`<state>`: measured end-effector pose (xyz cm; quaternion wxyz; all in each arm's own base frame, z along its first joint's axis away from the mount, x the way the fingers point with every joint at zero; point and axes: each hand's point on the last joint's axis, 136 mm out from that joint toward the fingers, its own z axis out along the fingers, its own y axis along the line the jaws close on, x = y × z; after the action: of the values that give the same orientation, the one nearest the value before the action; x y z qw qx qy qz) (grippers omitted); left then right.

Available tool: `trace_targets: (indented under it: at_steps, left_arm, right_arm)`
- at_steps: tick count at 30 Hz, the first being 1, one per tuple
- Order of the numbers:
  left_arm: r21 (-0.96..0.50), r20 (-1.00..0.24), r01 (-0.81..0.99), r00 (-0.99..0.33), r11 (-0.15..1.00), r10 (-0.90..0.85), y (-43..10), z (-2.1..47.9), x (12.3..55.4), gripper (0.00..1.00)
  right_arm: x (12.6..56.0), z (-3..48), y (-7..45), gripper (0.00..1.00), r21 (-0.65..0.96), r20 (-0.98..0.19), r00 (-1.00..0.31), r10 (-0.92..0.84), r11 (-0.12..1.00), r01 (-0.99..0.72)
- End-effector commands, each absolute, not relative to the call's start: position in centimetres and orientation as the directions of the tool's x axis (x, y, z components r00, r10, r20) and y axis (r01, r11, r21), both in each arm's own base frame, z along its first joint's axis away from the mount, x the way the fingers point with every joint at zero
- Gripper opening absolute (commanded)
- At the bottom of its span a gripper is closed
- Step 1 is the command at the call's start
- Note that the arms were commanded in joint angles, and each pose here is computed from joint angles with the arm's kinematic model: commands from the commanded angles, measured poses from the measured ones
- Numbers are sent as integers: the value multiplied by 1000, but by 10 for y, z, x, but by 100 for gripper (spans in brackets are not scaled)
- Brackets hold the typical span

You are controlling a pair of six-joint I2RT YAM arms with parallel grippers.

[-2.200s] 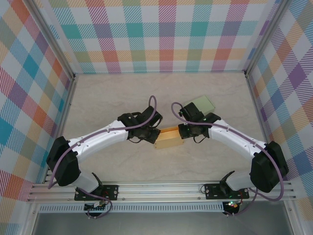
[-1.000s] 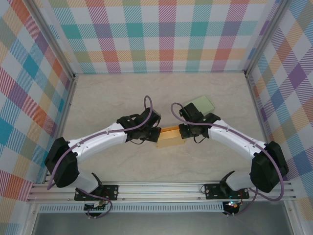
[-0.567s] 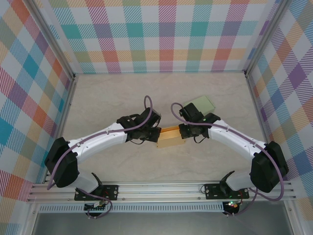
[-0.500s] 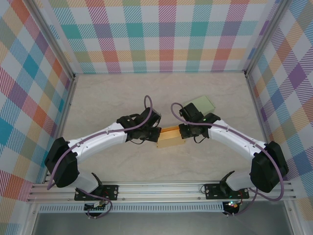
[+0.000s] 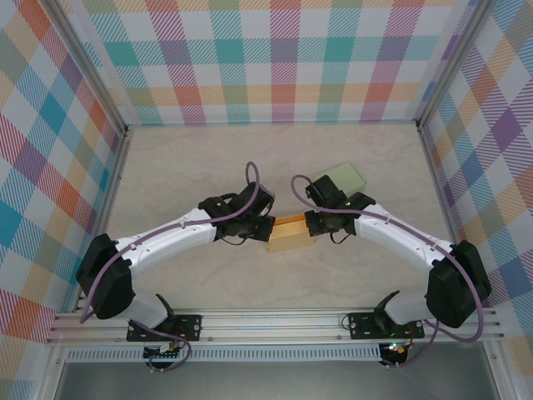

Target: Fold the paper box

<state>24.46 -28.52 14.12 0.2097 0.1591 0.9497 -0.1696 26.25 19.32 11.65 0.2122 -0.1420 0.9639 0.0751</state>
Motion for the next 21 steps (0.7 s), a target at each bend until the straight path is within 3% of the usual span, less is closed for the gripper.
trace_targets:
  at_steps: [1, 21]
  left_arm:
    - [-356, -512, 413, -836, 838, 195, -312, 173, 251, 3]
    - [-369, -516, 413, -836, 833, 186, -315, 179, 252, 3]
  right_arm:
    - [247, 103, 206, 12, 124, -377, -880, -290, 925, -358]
    - [247, 102, 206, 12, 122, -375, -880, -291, 925, -358]
